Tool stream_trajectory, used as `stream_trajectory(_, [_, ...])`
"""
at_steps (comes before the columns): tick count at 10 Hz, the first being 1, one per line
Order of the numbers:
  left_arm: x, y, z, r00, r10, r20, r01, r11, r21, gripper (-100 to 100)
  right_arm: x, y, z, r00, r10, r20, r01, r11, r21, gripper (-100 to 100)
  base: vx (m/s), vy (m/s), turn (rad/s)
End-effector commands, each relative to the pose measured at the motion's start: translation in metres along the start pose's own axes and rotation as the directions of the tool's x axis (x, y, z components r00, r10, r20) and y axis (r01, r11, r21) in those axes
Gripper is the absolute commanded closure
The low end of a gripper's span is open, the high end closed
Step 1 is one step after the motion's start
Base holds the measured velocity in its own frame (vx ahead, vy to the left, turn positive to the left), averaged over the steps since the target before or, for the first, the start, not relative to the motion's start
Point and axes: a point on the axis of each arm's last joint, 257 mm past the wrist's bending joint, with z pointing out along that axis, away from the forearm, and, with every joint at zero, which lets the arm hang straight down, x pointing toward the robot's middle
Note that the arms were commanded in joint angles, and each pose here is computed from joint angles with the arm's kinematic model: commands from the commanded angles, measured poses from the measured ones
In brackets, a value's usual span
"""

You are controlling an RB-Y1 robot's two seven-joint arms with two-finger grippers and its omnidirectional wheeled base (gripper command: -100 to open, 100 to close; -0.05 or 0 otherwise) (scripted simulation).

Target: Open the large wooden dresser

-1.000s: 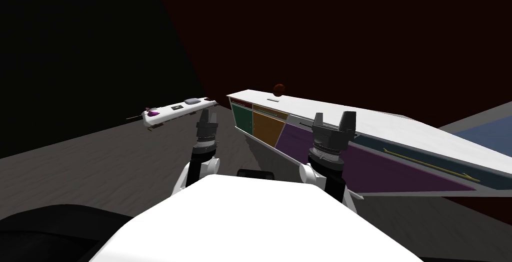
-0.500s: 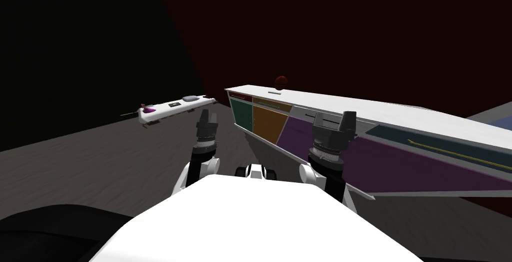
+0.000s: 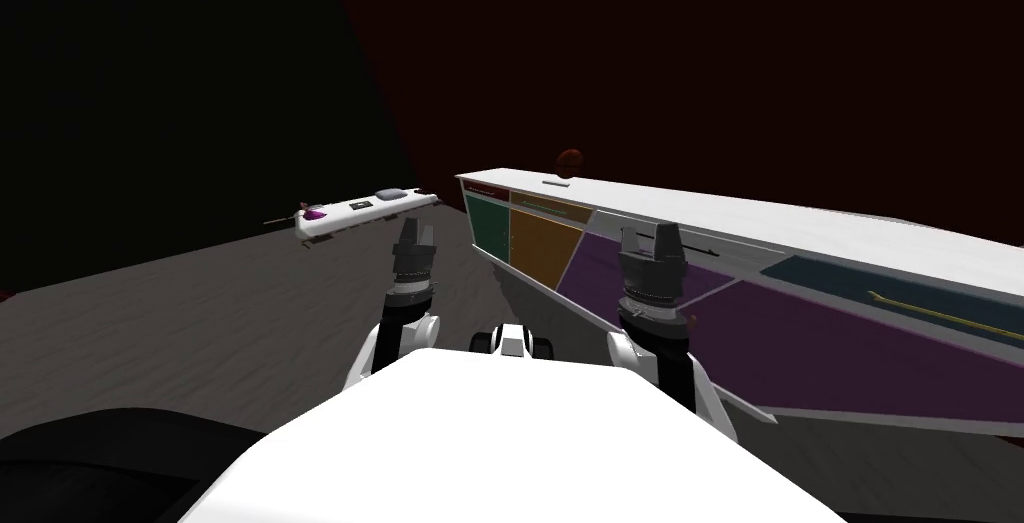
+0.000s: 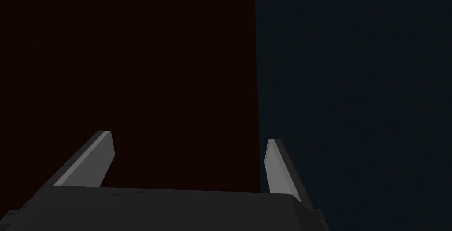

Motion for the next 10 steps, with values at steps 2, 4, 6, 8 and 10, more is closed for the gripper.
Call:
stream_trajectory(2, [0.000,0.000,0.000,1.0000,0.000,0.000,0.000,1.0000,0.000,0,0.011,-0.018,-0.007,0.977,-0.189,-0.102,0.194,0.980,0.046,-100,0.034,-0.028,0.167])
stream_trajectory(4, [0.000,0.000,0.000,1.0000,0.000,0.000,0.000,1.0000,0.000,0,0.014,-0.029,-0.011,0.938,-0.308,-0.156,0.321,0.945,0.064,-100,0.039,-0.034,0.174])
stream_trajectory(6, [0.000,0.000,0.000,1.0000,0.000,0.000,0.000,1.0000,0.000,0,0.015,-0.041,-0.017,0.881,-0.424,-0.210,0.448,0.891,0.078,-100,0.039,-0.038,0.214])
stream_trajectory(8, [0.000,0.000,0.000,1.0000,0.000,0.000,0.000,1.0000,0.000,0,0.014,-0.048,-0.020,0.838,-0.490,-0.239,0.520,0.850,0.080,-100,0.037,-0.041,0.177])
stream_trajectory(10, [0.000,0.000,0.000,1.0000,0.000,0.000,0.000,1.0000,0.000,0,0.011,-0.062,-0.028,0.745,-0.599,-0.295,0.644,0.760,0.084,-100,0.031,-0.026,0.195])
